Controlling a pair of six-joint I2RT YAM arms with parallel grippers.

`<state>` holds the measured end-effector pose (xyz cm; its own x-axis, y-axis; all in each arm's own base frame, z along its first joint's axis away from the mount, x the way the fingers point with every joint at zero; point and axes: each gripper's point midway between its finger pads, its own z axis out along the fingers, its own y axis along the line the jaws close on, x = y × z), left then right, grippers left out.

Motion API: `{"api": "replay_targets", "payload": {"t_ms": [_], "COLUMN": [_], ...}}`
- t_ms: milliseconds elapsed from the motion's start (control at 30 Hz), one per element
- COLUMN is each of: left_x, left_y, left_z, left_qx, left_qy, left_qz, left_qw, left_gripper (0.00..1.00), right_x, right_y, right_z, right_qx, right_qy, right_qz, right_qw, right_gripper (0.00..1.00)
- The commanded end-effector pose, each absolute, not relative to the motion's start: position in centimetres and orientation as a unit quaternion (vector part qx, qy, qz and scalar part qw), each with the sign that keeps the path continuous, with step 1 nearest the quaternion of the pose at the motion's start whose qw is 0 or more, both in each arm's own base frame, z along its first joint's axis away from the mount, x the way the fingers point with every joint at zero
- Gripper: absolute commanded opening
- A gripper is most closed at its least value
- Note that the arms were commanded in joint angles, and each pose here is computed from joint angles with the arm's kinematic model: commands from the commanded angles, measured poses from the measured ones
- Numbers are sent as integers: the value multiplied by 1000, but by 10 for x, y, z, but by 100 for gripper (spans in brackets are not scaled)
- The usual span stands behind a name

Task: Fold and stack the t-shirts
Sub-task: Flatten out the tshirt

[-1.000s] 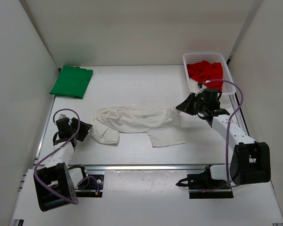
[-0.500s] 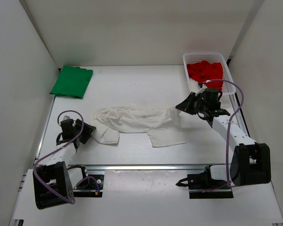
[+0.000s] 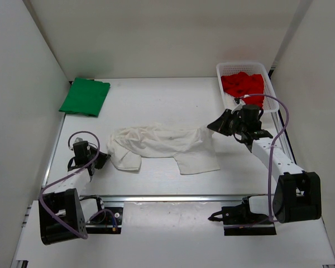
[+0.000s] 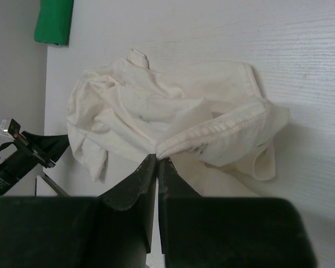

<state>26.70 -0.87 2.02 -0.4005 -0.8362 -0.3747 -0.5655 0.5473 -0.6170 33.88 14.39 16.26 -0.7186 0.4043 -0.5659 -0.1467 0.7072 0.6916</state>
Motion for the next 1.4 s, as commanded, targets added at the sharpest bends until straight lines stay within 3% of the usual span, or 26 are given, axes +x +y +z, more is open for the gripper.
{"api": "replay_targets", "payload": {"t_ms": [0,233,367,467,533,633,700,733,767,833,867,967,1067,1133,1200,1367], "left_x": [300,402,461,471,448,406,385,371,371,344,341,322,316,310,303,300], "left_y": [-8,-36,-51,-63,-59,-73,-78,-71,-50,-32,-20,-7,-4,1,5,9], "left_z": [54,167,295,392,439,377,313,254,239,155,147,101,90,77,64,39], "left_qx": [-410,-348,-291,-239,-219,-201,-210,-232,-269,-324,-341,-375,-389,-404,-423,-447], "left_qy": [799,780,753,723,700,734,757,781,768,789,783,792,787,788,780,779], "left_qz": [-211,-252,-292,-309,-310,-281,-285,-291,-296,-286,-276,-252,-253,-243,-251,-247], "left_qw": [385,454,514,570,605,585,549,502,500,437,442,411,406,396,387,363], "left_gripper": [0,0,0,0,0,0,10,15,17,26,28,53,70,71,61,54], "right_x": [340,351,365,360,351,331,326,321,319,316,316,317,318,317,315,313], "right_y": [150,145,150,154,157,159,156,155,153,150,148,146,151,154,156,161], "right_z": [184,210,264,303,321,296,271,253,246,228,225,215,211,207,200,197], "right_qx": [57,60,40,18,11,14,24,33,34,41,42,44,39,32,35,27], "right_qy": [829,809,780,758,746,761,771,780,784,788,789,796,798,798,800,799], "right_qz": [392,407,429,438,441,432,433,436,442,443,442,435,437,440,442,451], "right_qw": [396,421,453,483,498,484,467,447,435,426,425,418,414,411,404,397], "right_gripper": [0,0,0,0,1,0,0,0,0,0,0,0,0,0,0,0]}}
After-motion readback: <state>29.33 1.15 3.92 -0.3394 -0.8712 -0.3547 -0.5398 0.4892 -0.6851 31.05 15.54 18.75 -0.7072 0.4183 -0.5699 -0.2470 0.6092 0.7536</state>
